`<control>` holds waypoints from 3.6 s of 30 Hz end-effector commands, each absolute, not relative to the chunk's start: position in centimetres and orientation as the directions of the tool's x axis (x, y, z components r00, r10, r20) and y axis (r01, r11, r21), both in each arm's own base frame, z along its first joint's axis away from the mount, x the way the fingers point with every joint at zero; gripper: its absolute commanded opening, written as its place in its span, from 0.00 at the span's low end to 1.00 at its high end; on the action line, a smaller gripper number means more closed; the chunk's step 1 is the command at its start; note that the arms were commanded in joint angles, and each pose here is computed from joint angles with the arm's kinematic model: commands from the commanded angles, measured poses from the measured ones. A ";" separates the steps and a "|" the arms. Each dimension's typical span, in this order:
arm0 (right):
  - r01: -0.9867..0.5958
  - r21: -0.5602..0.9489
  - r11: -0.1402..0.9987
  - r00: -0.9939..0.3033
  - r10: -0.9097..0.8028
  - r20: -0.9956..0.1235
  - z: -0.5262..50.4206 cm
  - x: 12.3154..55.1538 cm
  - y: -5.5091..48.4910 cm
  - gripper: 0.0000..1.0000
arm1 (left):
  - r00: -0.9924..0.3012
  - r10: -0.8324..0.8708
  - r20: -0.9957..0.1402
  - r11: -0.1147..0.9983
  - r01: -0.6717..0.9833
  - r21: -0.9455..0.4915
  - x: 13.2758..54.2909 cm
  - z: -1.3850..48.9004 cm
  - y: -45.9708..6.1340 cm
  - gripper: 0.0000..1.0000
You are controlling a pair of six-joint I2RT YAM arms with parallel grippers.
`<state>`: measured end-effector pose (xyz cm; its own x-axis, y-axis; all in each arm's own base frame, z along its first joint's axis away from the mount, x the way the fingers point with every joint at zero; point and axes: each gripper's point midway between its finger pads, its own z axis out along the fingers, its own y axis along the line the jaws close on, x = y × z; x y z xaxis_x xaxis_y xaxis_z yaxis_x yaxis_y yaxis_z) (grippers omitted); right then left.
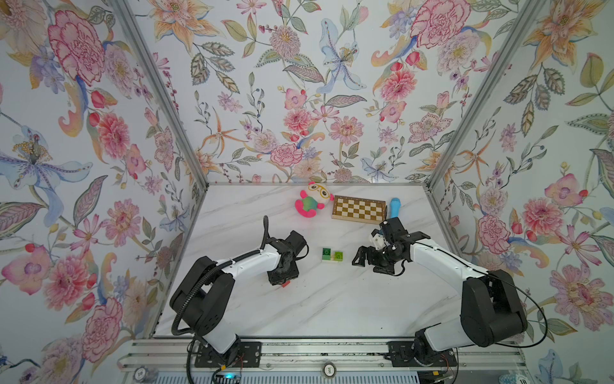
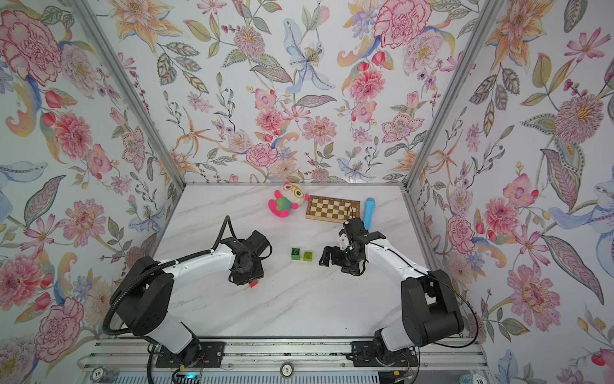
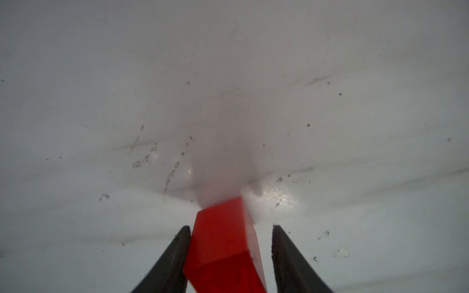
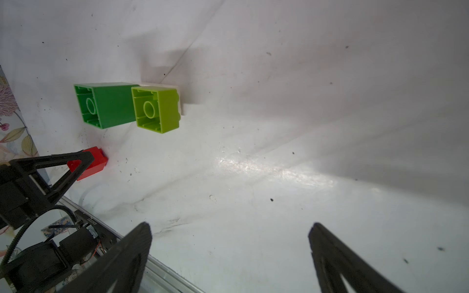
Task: Assemble the letter r with lego
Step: Pick up the lego brick from the center of the board, then assemble the lego brick with the lego brick.
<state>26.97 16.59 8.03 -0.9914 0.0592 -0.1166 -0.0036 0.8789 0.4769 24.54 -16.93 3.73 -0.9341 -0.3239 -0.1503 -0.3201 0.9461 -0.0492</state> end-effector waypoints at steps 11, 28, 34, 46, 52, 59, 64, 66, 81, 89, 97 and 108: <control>-0.048 0.484 0.874 -0.992 0.013 -0.123 8.9 27.7 17.3 0.99 | -0.875 -0.456 -0.163 0.889 -0.437 -0.138 23.7 4.5 -17.3 0.54; -0.072 0.486 0.871 -0.992 -0.014 -0.121 8.8 27.2 17.1 0.99 | -0.872 -0.459 -0.171 0.888 -0.449 -0.099 23.2 3.3 -16.7 0.49; -0.063 0.483 0.874 -0.993 -0.007 -0.116 8.6 26.8 16.7 0.99 | -0.882 -0.443 -0.160 0.897 -0.436 -0.074 23.4 2.8 -16.8 0.39; -0.053 0.477 0.877 -0.994 0.002 -0.114 8.4 27.0 16.6 0.99 | -0.933 -0.318 -0.171 0.948 -0.319 -0.022 25.0 5.3 -17.4 0.27; -0.034 0.473 0.880 -0.994 0.021 -0.111 8.1 27.3 16.6 0.99 | -0.962 -0.173 -0.211 0.985 -0.173 -0.015 29.1 9.4 -20.5 0.26; 0.003 0.443 0.896 -0.992 0.059 -0.112 7.7 27.5 15.9 0.99 | -0.967 -0.059 -0.247 0.998 -0.057 -0.017 33.1 12.8 -24.0 0.26; 0.040 0.431 0.901 -0.992 0.088 -0.093 6.8 27.6 15.7 0.99 | -0.969 0.003 -0.246 1.000 0.010 -0.025 33.9 13.4 -26.2 0.26; 0.051 0.424 0.904 -0.991 0.098 -0.089 6.6 27.7 15.5 0.99 | -0.970 0.029 -0.240 0.999 0.036 -0.025 33.8 13.3 -27.0 0.26; 0.155 0.433 0.888 -0.979 0.198 -0.055 6.2 26.4 13.4 0.99 | -0.958 0.170 -0.229 0.985 0.174 0.000 32.5 12.4 -31.7 0.26; 0.152 0.442 0.884 -0.979 0.195 -0.055 6.2 26.2 13.1 0.99 | -0.960 0.170 -0.224 0.985 0.172 0.012 32.1 11.2 -32.2 0.26; 0.160 0.452 0.878 -0.978 0.204 -0.050 6.2 25.7 12.8 0.99 | -0.963 0.165 -0.212 0.985 0.171 -0.011 32.2 10.3 -33.1 0.26; 0.177 0.459 0.871 -0.974 0.220 -0.043 6.0 25.7 12.1 0.99 | -0.965 0.164 -0.202 0.985 0.172 -0.021 32.5 9.6 -33.8 0.26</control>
<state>26.07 12.22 5.84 -0.9720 0.2311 -0.0425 0.1876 0.8720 0.4521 32.46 -32.79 9.98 -0.9647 0.1628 -0.2072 0.1673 0.9859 -0.0042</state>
